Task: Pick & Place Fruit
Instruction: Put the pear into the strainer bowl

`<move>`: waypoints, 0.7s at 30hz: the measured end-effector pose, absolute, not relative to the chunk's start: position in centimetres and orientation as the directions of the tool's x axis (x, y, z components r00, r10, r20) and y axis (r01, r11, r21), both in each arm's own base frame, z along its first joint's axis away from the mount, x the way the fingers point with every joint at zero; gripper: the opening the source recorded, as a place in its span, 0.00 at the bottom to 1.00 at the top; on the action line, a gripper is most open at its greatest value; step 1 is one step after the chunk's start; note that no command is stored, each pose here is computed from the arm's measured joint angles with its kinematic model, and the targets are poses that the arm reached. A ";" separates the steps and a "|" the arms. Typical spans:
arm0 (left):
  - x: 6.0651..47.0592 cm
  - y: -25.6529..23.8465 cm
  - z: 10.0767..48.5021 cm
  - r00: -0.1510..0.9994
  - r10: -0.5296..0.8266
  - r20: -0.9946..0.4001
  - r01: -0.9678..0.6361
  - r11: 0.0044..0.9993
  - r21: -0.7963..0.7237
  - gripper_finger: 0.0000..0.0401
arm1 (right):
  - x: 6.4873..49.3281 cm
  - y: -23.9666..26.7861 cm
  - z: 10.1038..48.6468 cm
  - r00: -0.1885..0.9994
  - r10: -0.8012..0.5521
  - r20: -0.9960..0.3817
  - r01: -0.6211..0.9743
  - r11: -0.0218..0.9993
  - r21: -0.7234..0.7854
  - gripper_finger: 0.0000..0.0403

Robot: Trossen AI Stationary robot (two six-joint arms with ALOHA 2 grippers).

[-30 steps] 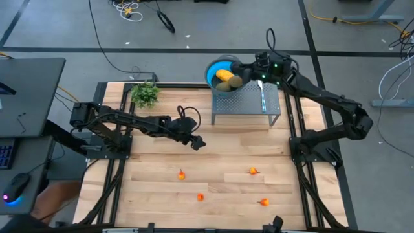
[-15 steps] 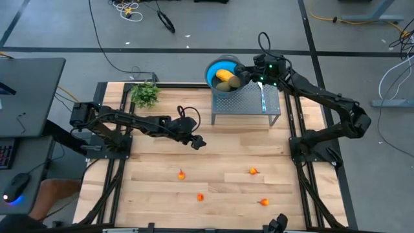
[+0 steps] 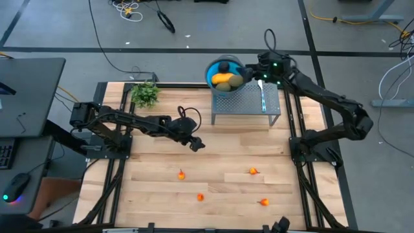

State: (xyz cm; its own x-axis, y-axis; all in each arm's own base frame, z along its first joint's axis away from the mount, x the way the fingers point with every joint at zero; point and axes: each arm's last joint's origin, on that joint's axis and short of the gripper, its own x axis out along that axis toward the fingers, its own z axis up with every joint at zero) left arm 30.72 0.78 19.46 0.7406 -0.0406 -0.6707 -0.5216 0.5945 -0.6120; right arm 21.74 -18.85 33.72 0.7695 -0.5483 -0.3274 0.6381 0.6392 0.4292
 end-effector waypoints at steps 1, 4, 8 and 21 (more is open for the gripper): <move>30.6 0.7 19.4 0.726 -0.070 -0.684 -0.511 0.611 -0.605 0.85 | 21.6 -18.2 34.4 0.797 -0.524 -0.302 0.604 0.667 0.437 0.86; 29.8 0.4 19.1 0.653 -0.159 -0.740 -0.483 0.665 -0.570 0.85 | 21.5 -15.3 35.8 0.868 -0.420 -0.266 0.496 0.747 0.442 0.84; 28.9 -1.4 19.6 0.481 -0.252 -0.840 -0.343 0.828 -0.445 0.85 | 21.6 -9.9 36.9 0.915 -0.278 -0.291 0.384 0.822 0.420 0.82; 26.2 -9.5 17.0 0.431 -0.116 -0.895 0.417 0.905 0.083 0.85 | 23.1 7.8 33.6 0.854 -0.228 -0.467 0.460 0.751 0.474 0.77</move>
